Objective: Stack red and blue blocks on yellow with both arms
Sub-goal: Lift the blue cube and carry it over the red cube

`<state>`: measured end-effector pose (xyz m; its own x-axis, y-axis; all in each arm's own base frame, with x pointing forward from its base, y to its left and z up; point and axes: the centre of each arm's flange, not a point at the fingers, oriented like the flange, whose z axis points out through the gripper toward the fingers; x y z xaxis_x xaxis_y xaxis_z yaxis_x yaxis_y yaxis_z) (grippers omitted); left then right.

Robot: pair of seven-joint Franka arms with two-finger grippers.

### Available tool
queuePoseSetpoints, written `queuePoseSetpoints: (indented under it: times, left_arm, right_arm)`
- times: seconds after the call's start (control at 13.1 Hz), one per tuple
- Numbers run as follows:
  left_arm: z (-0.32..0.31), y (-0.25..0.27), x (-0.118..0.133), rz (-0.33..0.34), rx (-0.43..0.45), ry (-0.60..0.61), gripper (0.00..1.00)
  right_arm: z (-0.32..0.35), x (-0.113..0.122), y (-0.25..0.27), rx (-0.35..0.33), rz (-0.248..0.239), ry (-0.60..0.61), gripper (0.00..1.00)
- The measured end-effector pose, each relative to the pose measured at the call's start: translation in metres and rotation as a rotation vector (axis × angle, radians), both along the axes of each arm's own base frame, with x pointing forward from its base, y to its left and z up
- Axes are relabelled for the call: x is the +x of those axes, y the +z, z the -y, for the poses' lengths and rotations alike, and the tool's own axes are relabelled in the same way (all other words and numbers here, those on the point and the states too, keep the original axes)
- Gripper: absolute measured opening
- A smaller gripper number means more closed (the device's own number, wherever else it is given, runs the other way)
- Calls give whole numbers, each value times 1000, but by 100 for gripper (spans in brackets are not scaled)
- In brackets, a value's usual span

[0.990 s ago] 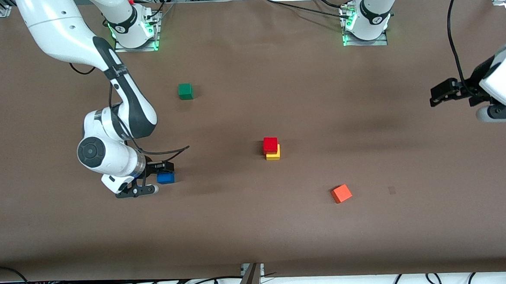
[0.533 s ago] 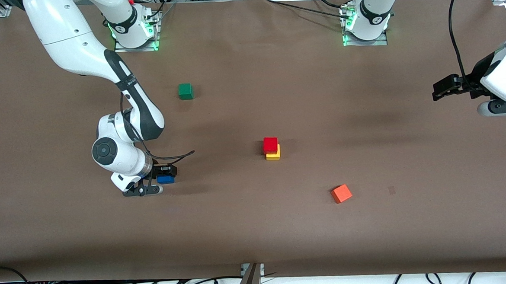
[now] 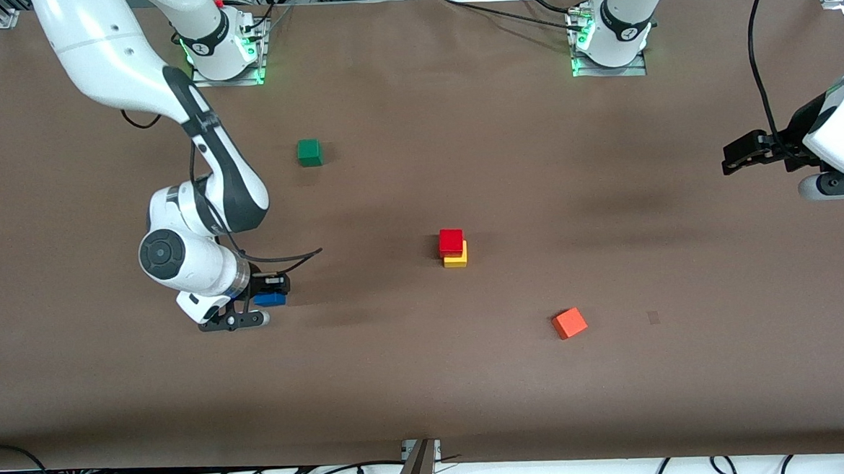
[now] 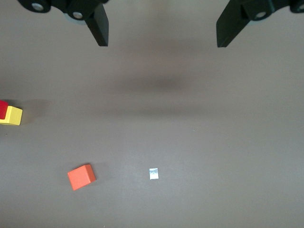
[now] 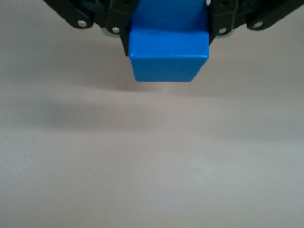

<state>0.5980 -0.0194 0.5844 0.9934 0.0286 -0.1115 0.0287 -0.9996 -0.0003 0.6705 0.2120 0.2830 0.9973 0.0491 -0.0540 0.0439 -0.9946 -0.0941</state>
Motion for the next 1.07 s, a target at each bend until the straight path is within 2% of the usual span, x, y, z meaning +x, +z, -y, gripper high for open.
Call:
queuePoseSetpoints:
  times: [0.15,0.3,0.53,0.76,1.07]
  left_arm:
    - [0,-2,2,-2,-1,1,100]
    - [0,-2,2,-1,-1,0,100]
    - [0,-1,2,-1,-1,-1,100]
    - [0,-3,4,0,-1,0,100]
    - [-1,1,13,17,-4,1,100]
  right_arm:
    - [-67,-13,60,-2,-10,-31,55]
    - [-129,-35,87,5,8,-43,55]
    - [-191,-59,93,12,25,-53,55]
    - [-238,-67,99,31,60,-77,55]
    - [-302,-91,86,34,96,-95,55]
